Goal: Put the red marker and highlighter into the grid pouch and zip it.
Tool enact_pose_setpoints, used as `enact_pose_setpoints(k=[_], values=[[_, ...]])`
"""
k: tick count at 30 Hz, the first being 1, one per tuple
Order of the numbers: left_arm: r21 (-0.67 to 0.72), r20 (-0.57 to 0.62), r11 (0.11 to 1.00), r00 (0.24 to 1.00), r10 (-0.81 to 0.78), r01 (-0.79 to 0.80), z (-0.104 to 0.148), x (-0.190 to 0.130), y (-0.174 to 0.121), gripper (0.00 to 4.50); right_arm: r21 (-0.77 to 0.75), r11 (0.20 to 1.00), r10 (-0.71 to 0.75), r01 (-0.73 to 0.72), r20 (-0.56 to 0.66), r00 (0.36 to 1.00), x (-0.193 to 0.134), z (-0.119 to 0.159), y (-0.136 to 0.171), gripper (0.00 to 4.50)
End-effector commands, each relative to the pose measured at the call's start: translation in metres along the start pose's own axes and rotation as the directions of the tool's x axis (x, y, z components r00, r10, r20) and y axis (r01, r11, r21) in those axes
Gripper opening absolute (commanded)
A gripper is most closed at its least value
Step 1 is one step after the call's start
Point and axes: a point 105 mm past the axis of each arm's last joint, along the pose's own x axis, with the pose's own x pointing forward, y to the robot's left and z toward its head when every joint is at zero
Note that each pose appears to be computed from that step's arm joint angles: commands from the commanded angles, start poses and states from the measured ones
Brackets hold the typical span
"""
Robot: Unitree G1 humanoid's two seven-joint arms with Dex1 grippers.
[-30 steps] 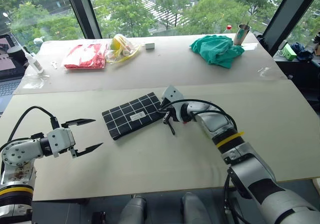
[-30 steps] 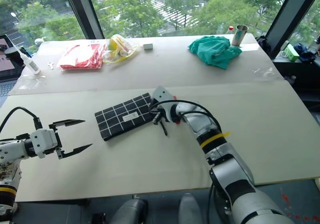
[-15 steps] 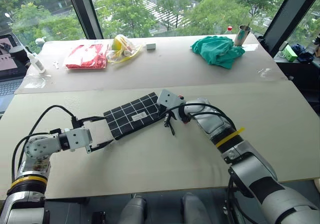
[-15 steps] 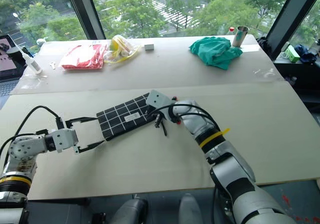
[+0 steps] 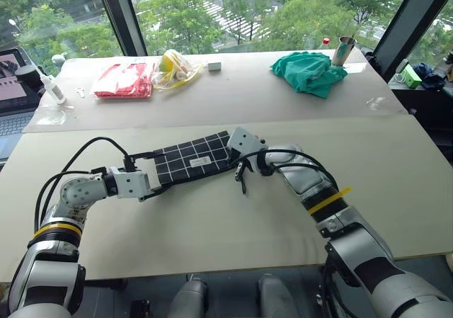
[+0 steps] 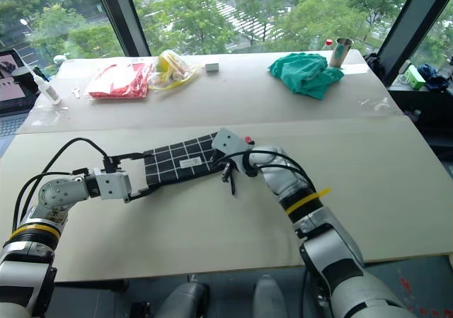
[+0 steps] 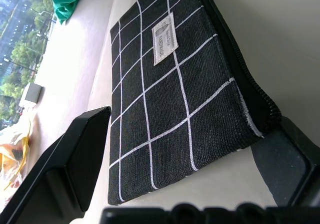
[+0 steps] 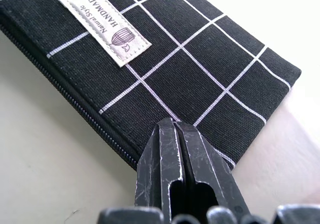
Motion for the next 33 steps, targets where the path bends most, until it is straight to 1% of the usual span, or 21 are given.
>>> enact_pose_setpoints(k=[1, 4, 7, 17, 18, 23, 25, 27, 28, 29, 30, 33], values=[[0.018, -0.036, 1.0, 0.999, -0.017, 0.018, -0.007, -0.009, 0.001, 4.5, 0.018, 1.0, -0.004, 0.005, -0.033, 0.999, -0.005, -0.01, -0.001, 0.03], [0.021, -0.03, 1.0, 0.999, -0.017, 0.017, -0.006, -0.009, 0.001, 4.5, 0.018, 1.0, -0.004, 0.005, -0.032, 0.999, -0.005, -0.01, -0.001, 0.03], [0.02, -0.001, 1.0, 1.0, -0.01, 0.01, -0.002, -0.004, 0.001, 3.74, 0.016, 1.0, -0.004, 0.004, -0.03, 1.0, -0.006, -0.009, -0.002, 0.0], [0.011, 0.078, 1.0, 0.997, 0.008, -0.008, 0.009, 0.007, 0.003, 0.13, 0.013, 1.0, 0.006, -0.005, -0.012, 1.0, -0.007, -0.004, 0.0, 0.0], [0.009, 0.082, 1.0, 0.997, 0.008, -0.009, 0.01, 0.008, 0.004, 0.05, 0.013, 1.0, 0.007, -0.007, -0.011, 1.0, -0.007, -0.004, 0.0, 0.0], [-0.009, 0.092, 1.0, 0.996, -0.002, 0.003, 0.01, 0.009, 0.002, 0.05, 0.01, 1.0, 0.011, -0.011, 0.001, 1.0, -0.007, -0.002, 0.001, 0.0], [-0.046, 0.104, 0.999, 0.994, 0.01, -0.006, 0.011, 0.01, 0.002, 0.05, 0.018, 1.0, 0.012, -0.012, 0.018, 1.0, -0.007, 0.001, 0.002, 0.0], [-0.119, 0.129, 0.993, 0.992, 0.016, 0.0, 0.012, 0.009, 0.001, 0.05, 0.067, 0.997, -0.042, 0.036, 0.08, 0.996, -0.01, 0.01, -0.006, 0.0], [-0.134, 0.14, 0.991, 0.99, 0.009, 0.01, 0.013, 0.008, -0.002, 0.05, 0.123, 0.992, -0.026, 0.01, 0.124, 0.992, -0.015, 0.016, -0.005, 0.0], [-0.149, 0.148, 0.989, 0.989, 0.007, 0.015, 0.014, 0.007, -0.004, 0.0, 0.154, 0.988, -0.005, -0.022, 0.172, 0.985, -0.02, 0.022, -0.001, 0.59], [-0.163, 0.155, 0.986, 0.988, 0.009, 0.016, 0.015, 0.005, -0.006, 0.0, 0.184, 0.982, 0.0, -0.036, 0.196, 0.981, -0.025, 0.025, 0.0, 0.77], [-0.191, 0.168, 0.982, 0.986, 0.02, 0.012, 0.017, 0.003, -0.009, 0.0, 0.227, 0.972, 0.001, -0.054, 0.227, 0.974, -0.036, 0.027, 0.004, 1.85]])
